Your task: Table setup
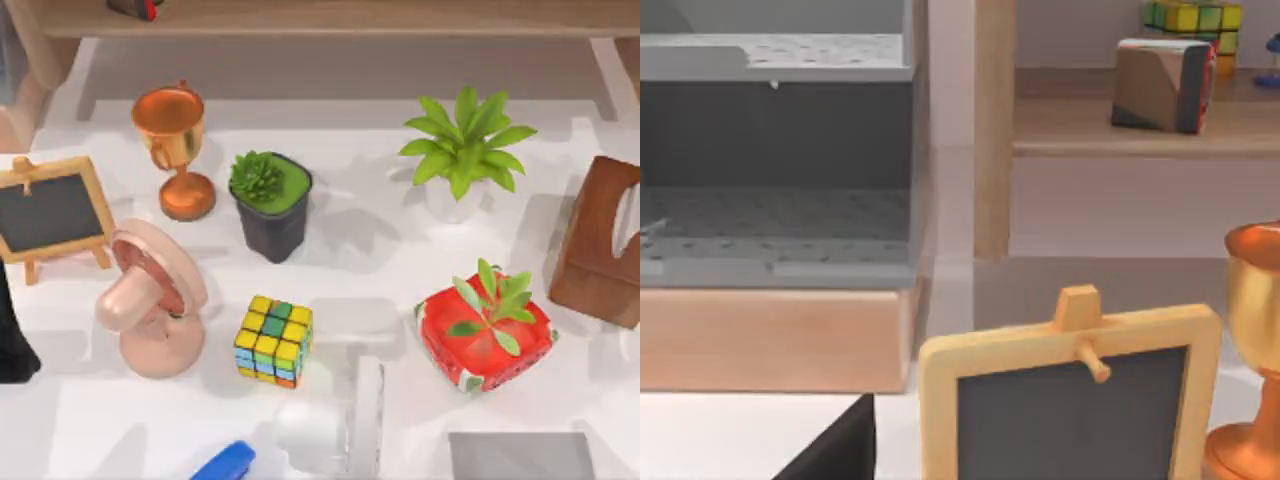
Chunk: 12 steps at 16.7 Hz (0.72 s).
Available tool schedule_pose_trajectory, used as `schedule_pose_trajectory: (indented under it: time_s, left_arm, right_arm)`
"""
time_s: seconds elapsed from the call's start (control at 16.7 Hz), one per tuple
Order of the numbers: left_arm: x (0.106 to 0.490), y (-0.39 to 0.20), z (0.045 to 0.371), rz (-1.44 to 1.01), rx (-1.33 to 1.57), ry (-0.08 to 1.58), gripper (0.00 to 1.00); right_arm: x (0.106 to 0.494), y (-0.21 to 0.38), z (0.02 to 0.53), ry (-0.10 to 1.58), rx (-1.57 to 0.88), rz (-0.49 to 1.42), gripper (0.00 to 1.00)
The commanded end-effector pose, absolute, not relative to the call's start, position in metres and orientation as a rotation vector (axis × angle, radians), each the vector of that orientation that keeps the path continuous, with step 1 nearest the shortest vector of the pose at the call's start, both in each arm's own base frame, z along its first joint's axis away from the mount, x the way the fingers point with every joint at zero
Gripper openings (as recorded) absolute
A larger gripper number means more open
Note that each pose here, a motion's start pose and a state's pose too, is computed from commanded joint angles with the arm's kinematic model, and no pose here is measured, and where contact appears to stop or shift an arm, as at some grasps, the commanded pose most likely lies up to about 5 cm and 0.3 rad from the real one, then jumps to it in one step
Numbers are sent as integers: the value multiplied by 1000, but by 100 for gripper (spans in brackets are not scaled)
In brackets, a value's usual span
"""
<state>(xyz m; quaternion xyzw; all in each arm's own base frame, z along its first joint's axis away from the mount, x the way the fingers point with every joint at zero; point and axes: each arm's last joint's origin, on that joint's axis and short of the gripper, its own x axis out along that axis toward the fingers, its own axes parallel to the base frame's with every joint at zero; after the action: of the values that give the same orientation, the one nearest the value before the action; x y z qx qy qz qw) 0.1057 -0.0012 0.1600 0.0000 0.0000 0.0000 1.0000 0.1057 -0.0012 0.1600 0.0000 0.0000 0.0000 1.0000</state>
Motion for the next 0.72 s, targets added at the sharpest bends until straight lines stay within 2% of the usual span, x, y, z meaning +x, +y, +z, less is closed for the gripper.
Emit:
schedule_pose_trajectory:
  time_s: [0.36,0.72]
  left_arm:
    - [106,-1,160,0,0,0,100]
    - [106,-1,160,0,0,0,100]
  right_arm:
    - [106,-2,178,79,-2,-8,100]
    - [125,-8,266,371,-27,-50,100]
